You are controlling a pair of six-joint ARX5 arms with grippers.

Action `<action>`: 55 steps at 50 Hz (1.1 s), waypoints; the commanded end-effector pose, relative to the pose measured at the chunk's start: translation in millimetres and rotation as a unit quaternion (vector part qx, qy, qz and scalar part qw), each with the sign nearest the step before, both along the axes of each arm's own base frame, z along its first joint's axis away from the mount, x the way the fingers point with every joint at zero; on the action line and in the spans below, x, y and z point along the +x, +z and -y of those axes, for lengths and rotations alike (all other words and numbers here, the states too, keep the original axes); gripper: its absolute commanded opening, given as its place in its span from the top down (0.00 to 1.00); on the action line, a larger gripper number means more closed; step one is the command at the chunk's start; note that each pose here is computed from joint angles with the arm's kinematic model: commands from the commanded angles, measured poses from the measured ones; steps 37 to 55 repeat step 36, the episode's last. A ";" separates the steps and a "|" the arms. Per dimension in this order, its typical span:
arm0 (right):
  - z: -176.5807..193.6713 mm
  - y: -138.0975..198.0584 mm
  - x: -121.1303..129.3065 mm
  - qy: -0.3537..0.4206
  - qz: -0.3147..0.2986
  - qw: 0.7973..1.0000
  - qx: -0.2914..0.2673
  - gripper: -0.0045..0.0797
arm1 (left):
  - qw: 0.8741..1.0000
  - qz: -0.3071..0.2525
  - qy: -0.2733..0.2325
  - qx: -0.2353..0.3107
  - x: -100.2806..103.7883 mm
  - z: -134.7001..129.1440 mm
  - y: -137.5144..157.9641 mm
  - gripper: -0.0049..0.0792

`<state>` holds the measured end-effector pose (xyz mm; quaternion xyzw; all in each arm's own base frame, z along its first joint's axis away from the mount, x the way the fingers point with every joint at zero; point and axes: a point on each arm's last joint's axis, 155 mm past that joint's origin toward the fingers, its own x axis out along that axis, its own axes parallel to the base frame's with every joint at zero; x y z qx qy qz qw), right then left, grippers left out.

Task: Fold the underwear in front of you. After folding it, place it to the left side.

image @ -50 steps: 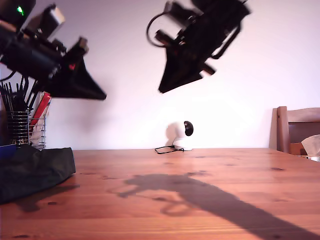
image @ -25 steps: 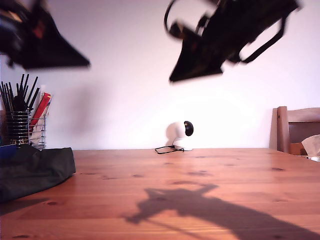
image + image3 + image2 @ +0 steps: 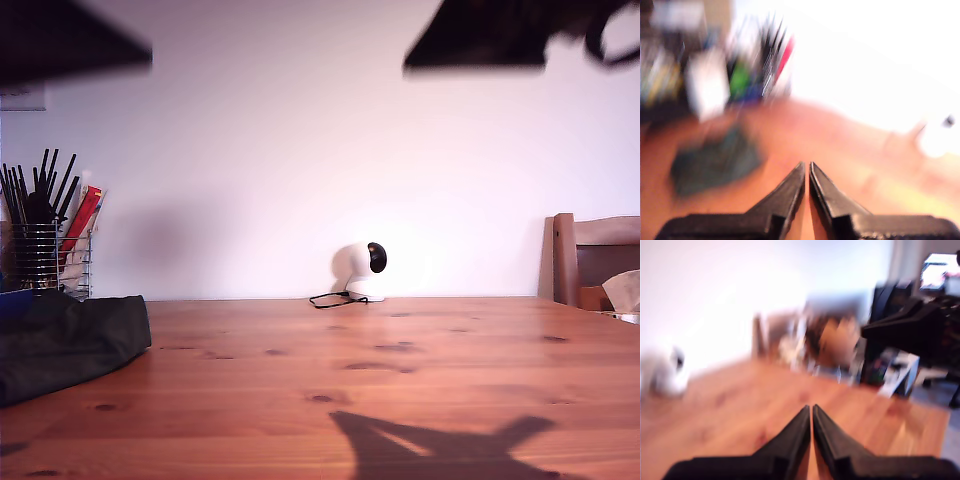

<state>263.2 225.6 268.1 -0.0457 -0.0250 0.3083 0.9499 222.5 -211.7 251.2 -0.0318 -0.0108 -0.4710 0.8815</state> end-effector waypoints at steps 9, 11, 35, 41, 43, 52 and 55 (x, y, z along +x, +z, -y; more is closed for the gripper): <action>-6.7 7.3 -16.6 0.019 0.020 1.000 0.004 0.96 | 1.000 0.000 -0.007 -0.007 -4.2 4.3 2.7 0.97; -6.8 5.9 -16.5 0.019 0.018 1.000 0.002 0.96 | 1.000 0.001 -0.007 -0.007 -4.3 4.3 2.9 0.97; 1.8 -79.4 -22.7 0.019 -0.098 0.987 -0.127 0.96 | 1.000 -0.004 0.001 -0.007 -1.5 2.7 1.6 0.97; 2.8 -83.6 -23.5 0.019 -0.103 0.986 -0.133 0.96 | 1.000 -0.004 0.003 -0.007 -1.0 2.4 1.7 0.97; 2.8 -83.6 -23.5 0.019 -0.103 0.986 -0.133 0.96 | 1.000 -0.004 0.003 -0.007 -1.0 2.4 1.7 0.97; 2.8 -83.6 -23.5 0.019 -0.103 0.986 -0.133 0.96 | 1.000 -0.004 0.003 -0.007 -1.0 2.4 1.7 0.97; 2.8 -83.6 -23.5 0.019 -0.103 0.986 -0.133 0.96 | 1.000 -0.004 0.003 -0.007 -1.0 2.4 1.7 0.97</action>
